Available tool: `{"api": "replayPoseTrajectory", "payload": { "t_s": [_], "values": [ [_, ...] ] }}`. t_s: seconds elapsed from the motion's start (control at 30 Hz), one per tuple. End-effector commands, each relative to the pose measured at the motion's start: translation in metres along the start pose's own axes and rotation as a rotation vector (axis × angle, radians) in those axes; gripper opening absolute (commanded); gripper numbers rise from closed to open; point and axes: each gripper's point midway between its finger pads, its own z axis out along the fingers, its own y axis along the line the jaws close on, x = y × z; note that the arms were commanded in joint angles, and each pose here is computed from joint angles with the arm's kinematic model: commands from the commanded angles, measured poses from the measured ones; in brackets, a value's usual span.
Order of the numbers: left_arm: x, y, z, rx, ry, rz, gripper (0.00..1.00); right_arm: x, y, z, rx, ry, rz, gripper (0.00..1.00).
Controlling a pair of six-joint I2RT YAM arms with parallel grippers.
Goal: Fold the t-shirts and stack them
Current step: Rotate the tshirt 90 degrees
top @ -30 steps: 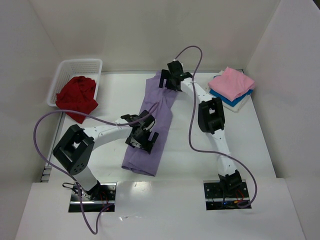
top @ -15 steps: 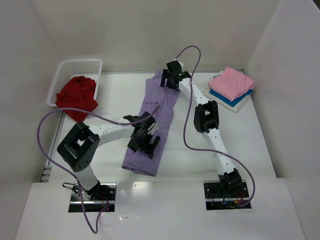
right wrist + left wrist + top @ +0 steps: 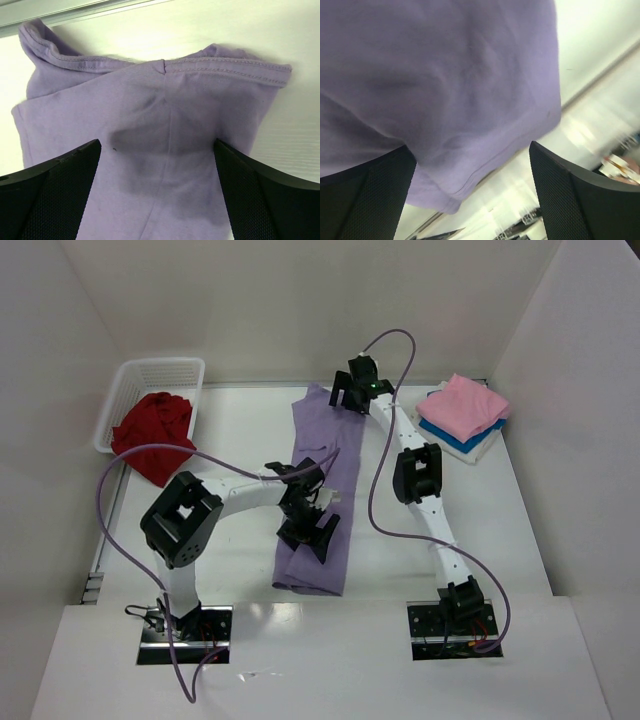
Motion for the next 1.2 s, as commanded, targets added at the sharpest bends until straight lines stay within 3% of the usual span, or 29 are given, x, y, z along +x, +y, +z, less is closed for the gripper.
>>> {"api": "replayPoseTrajectory", "payload": {
  "t_s": [0.0, 0.27, 0.43, 0.6, 0.67, 0.7, 0.8, 0.83, 0.9, 0.93, 0.97, 1.03, 1.17],
  "values": [
    [-0.010, -0.020, 0.026, 0.146, 0.002, 0.123, 0.99, 0.000, 0.017, 0.005, -0.088, -0.002, -0.008, 0.99],
    [-0.023, -0.041, 0.043, 0.185, -0.003, 0.224, 0.99, -0.002, 0.036, 0.000, -0.193, 0.006, -0.019, 0.99],
    [-0.029, -0.041, 0.033, 0.139, -0.051, 0.209, 0.99, -0.010, 0.045, -0.006, -0.198, -0.018, -0.016, 0.99],
    [-0.053, -0.040, -0.010, -0.011, -0.200, 0.220, 0.99, -0.067, 0.056, -0.064, -0.191, -0.135, -0.045, 0.99],
    [-0.065, -0.052, -0.043, -0.035, -0.297, 0.230, 0.99, -0.083, 0.039, -0.082, -0.150, -0.145, -0.039, 0.99],
    [-0.067, -0.048, -0.053, -0.079, -0.329, 0.220, 0.99, -0.108, 0.047, -0.115, -0.164, -0.199, -0.036, 0.99],
    [-0.071, -0.053, -0.094, -0.129, -0.466, 0.191, 0.99, -0.118, 0.026, -0.145, -0.098, -0.204, -0.054, 0.99],
    [-0.072, -0.058, -0.113, -0.131, -0.542, 0.192, 0.99, -0.137, 0.030, -0.185, -0.108, -0.254, -0.050, 0.99],
    [-0.060, -0.047, -0.116, -0.165, -0.583, 0.122, 0.99, -0.115, 0.019, -0.190, -0.087, -0.209, -0.062, 0.99],
    [-0.059, -0.050, -0.134, -0.163, -0.661, 0.119, 0.99, -0.131, 0.024, -0.236, -0.115, -0.274, -0.058, 0.99],
    [-0.057, -0.046, -0.140, -0.167, -0.693, 0.094, 0.99, -0.103, 0.012, -0.224, -0.096, -0.230, -0.060, 0.99],
    [-0.052, -0.049, -0.157, -0.142, -0.787, 0.053, 0.99, -0.089, 0.010, -0.246, -0.130, -0.237, -0.031, 0.99],
    [-0.035, -0.049, -0.143, -0.057, -0.797, -0.010, 0.99, -0.018, -0.018, -0.281, -0.126, -0.140, 0.021, 0.99]
  ]
}}
